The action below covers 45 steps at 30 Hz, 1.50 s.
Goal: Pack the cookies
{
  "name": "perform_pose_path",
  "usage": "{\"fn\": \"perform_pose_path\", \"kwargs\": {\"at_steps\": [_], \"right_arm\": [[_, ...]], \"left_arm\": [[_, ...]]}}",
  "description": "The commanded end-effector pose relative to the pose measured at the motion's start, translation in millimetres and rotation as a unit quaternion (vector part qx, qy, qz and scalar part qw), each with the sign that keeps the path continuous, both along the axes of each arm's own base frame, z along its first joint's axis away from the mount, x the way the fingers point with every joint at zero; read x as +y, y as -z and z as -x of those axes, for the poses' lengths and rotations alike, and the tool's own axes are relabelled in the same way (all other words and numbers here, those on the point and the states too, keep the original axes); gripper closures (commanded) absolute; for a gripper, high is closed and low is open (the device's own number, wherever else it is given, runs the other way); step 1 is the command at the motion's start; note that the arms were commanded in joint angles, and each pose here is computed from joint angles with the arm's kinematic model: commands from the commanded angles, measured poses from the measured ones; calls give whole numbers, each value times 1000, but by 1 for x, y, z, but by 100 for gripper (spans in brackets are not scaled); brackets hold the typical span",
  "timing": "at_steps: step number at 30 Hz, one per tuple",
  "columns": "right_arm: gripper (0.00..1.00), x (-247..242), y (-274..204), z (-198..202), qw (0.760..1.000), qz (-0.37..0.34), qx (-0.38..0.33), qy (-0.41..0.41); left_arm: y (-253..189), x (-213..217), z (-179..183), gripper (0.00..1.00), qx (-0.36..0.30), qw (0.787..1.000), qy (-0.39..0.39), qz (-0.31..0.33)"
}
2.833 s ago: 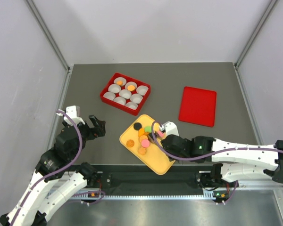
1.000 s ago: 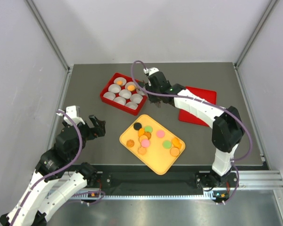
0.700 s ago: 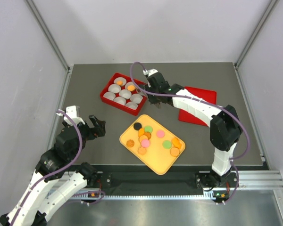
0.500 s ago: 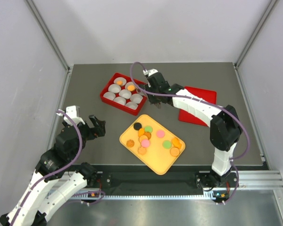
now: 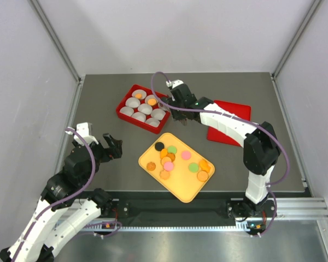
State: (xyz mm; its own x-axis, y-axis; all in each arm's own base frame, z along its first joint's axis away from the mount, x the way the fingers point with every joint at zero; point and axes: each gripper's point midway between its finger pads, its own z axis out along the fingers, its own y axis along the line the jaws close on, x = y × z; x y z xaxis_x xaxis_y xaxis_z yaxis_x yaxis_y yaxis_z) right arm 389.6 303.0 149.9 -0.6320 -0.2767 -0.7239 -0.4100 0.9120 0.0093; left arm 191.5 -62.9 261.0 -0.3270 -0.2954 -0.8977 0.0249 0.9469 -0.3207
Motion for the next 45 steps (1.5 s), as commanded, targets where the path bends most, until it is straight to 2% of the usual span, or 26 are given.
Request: {"fn": "perform_pose_path", "kwargs": {"at_steps": [1, 17, 26, 30, 35, 36, 37, 39, 45], "right_arm": [[59, -2, -33, -18, 999, -22, -37, 20], [56, -2, -41, -18, 999, -26, -41, 19], [57, -3, -106, 4, 995, -72, -70, -1], [58, -15, -132, 38, 992, -93, -82, -12], [58, -37, -114, 99, 993, -91, -65, -20], [58, -48, -125, 113, 992, -102, -78, -17], [58, -56, -105, 126, 994, -91, -57, -12], [58, -65, -109, 154, 992, -105, -60, -18], [58, -99, -57, 216, 998, -68, -1, -7]], "left_arm": [[-4, 0, -3, 3, -9, 1000, -7, 3], [-4, 1, -3, 3, -10, 1000, -8, 3], [-4, 1, -4, 3, -9, 1000, -8, 3], [-4, 1, -3, 3, -9, 1000, -8, 3], [-4, -1, -3, 3, -8, 1000, -3, 4], [-4, -1, -3, 3, -9, 1000, -2, 3], [-4, -2, -3, 3, -9, 1000, -1, 4], [-4, -3, -4, 3, -10, 1000, 1, 4], [-3, -4, -4, 3, -8, 1000, 4, 3]]}}
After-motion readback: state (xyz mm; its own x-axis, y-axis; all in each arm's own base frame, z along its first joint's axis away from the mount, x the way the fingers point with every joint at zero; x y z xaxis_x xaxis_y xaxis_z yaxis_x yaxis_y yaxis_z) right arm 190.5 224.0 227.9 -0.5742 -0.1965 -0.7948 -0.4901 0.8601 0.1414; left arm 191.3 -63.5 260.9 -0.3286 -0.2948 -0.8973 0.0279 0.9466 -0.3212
